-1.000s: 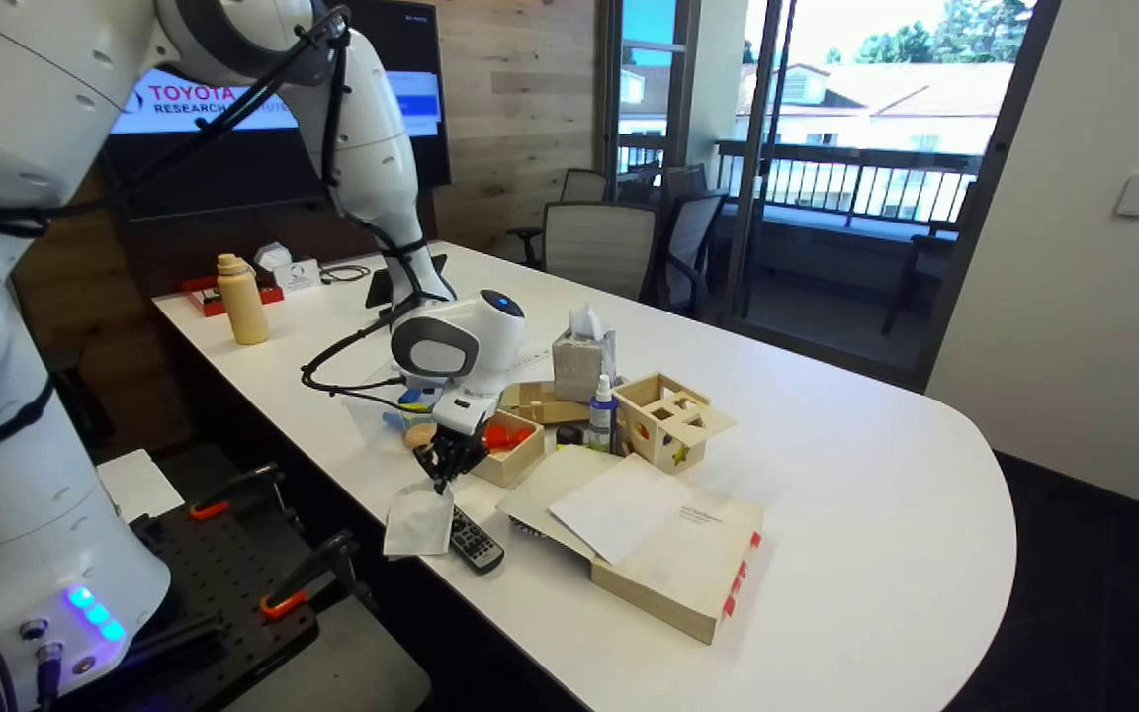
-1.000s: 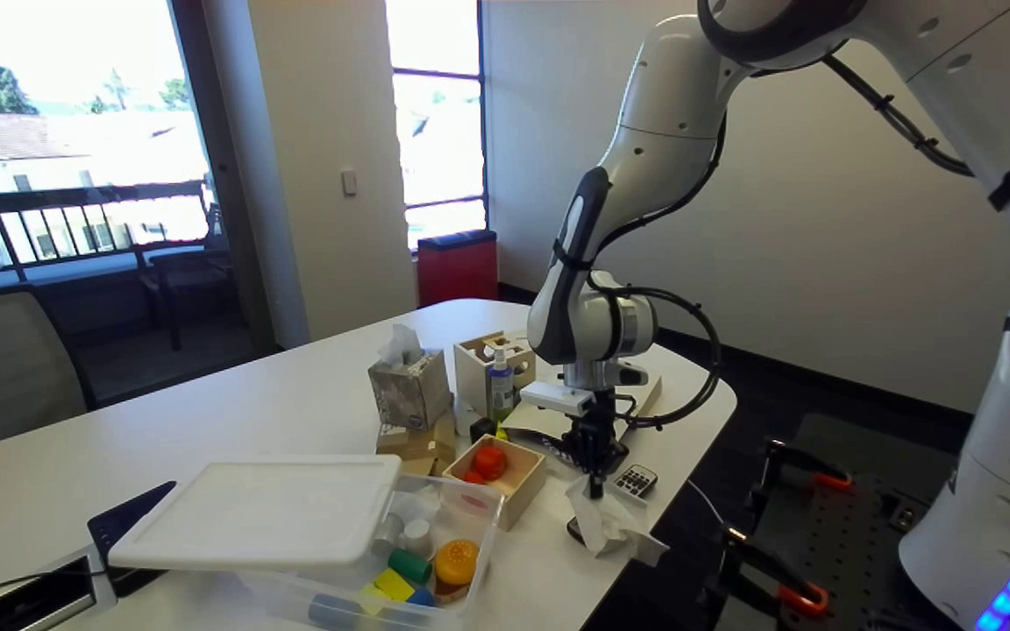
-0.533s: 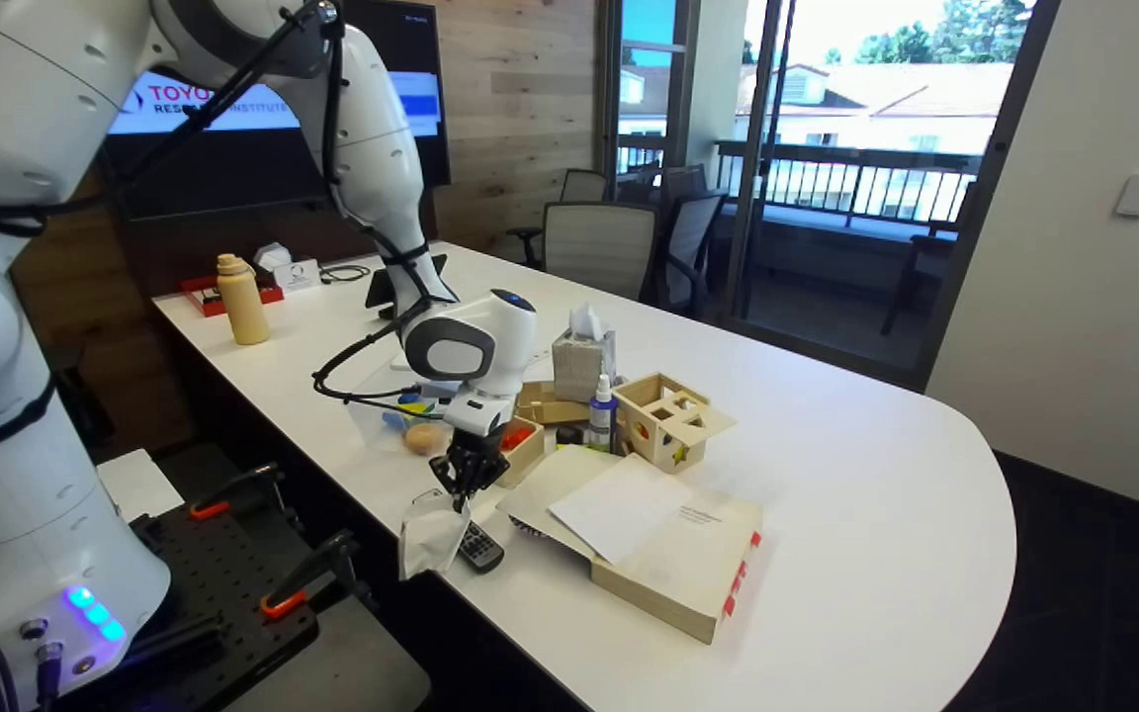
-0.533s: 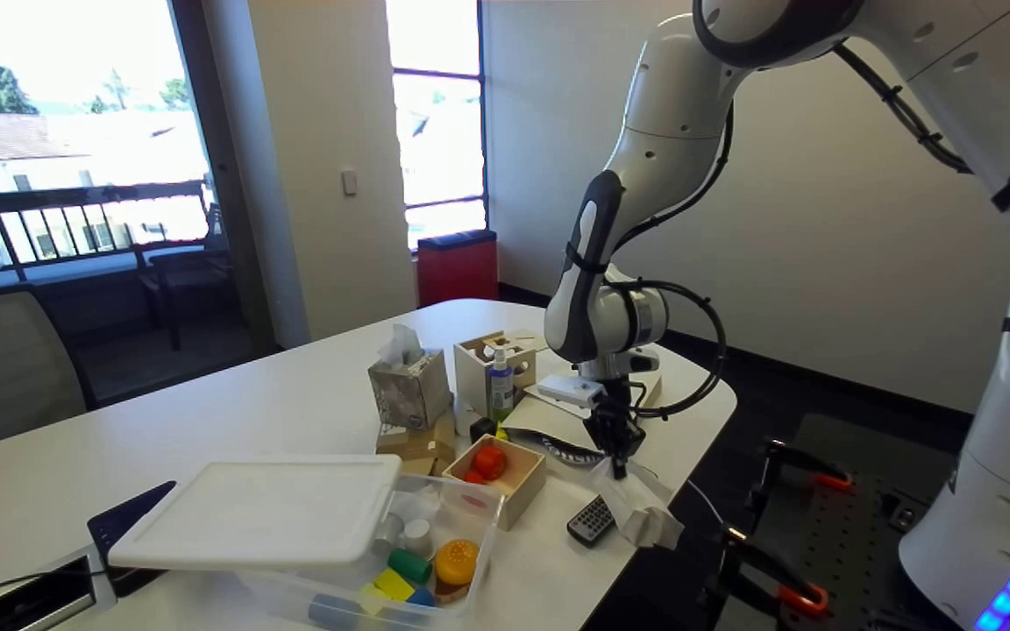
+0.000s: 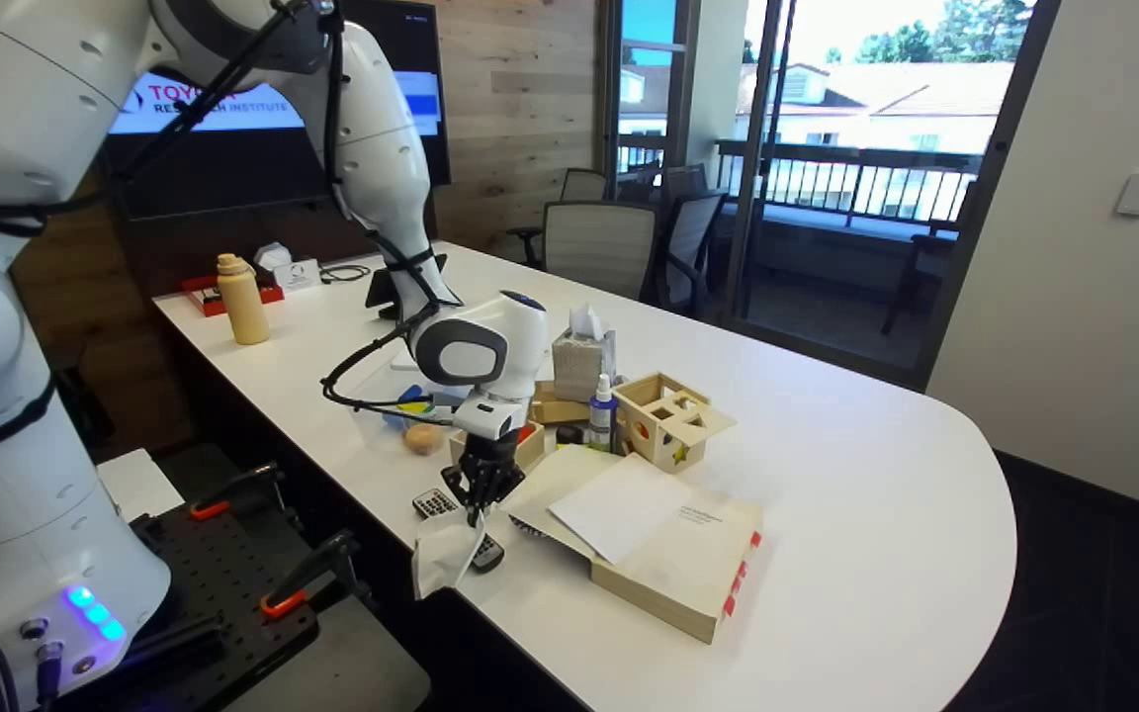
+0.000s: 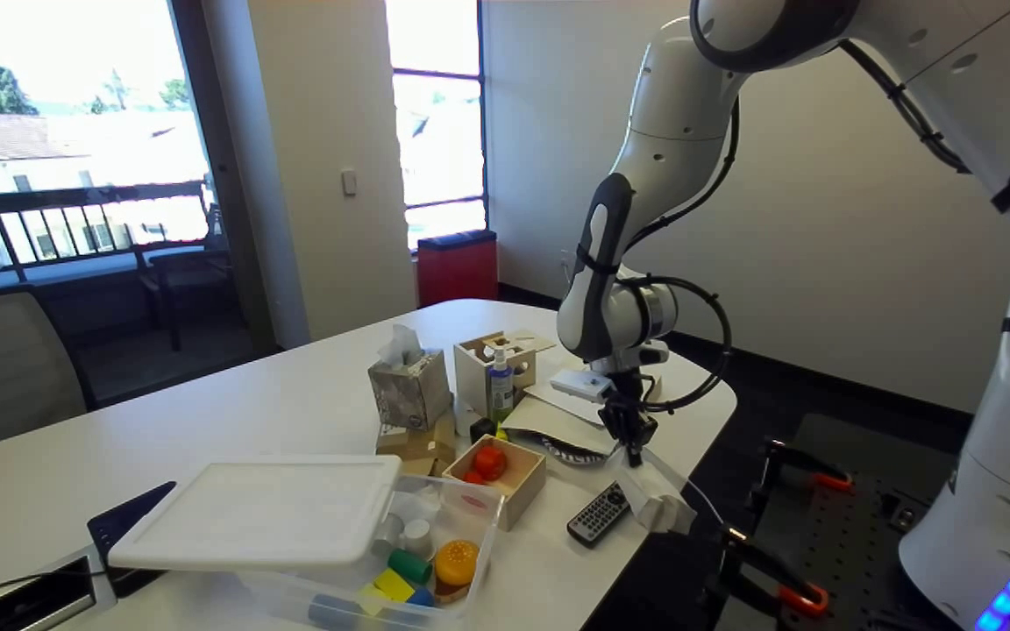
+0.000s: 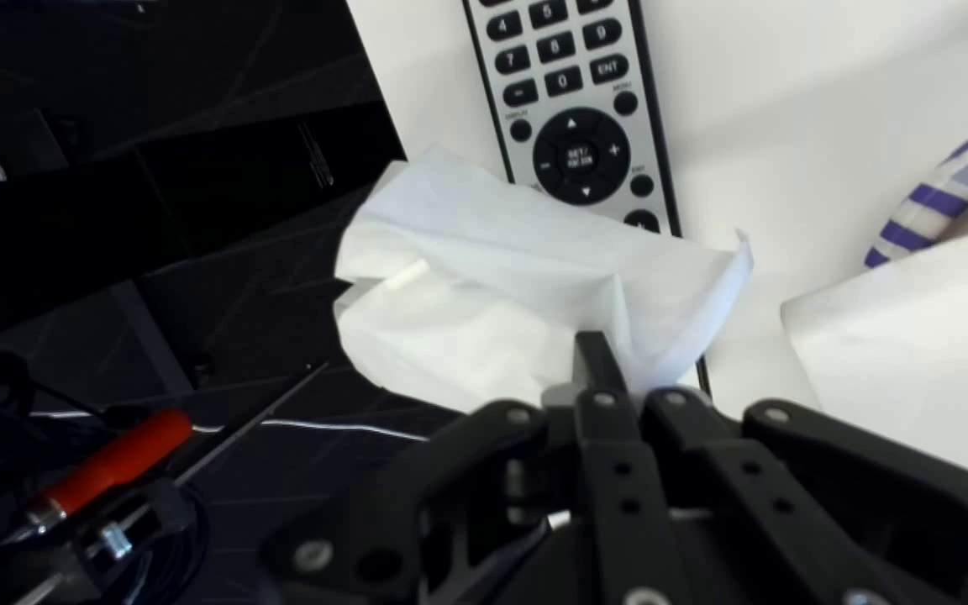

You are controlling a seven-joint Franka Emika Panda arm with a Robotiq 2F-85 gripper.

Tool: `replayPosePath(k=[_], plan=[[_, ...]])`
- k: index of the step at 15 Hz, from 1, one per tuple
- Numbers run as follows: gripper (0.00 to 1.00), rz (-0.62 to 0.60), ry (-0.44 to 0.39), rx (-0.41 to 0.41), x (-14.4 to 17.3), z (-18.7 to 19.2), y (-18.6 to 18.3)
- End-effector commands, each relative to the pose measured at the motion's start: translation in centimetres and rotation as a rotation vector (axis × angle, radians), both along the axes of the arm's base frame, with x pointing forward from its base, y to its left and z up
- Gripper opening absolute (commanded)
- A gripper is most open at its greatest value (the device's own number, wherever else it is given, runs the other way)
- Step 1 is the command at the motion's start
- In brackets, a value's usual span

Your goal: Pick up the wipe and clean the remote

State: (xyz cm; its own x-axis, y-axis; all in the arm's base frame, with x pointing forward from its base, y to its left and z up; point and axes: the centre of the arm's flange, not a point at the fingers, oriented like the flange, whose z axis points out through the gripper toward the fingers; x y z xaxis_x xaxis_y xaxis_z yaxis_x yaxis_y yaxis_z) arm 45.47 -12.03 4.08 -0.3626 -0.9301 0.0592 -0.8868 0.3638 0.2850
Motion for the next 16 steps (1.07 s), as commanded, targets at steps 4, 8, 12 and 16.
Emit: replayPosePath(k=[4, 8, 12, 16], plan=[[0.0, -0.018, -0.006, -0.061, 0.9, 0.3, -1.9], [0.0, -0.009, -0.108, 0.035, 2.8, 0.5, -0.4], [0.0, 0.016, -0.163, 0.127, 4.7, 0.0, 2.0], [0.0, 0.041, -0.184, 0.236, 5.4, -1.2, 4.0]])
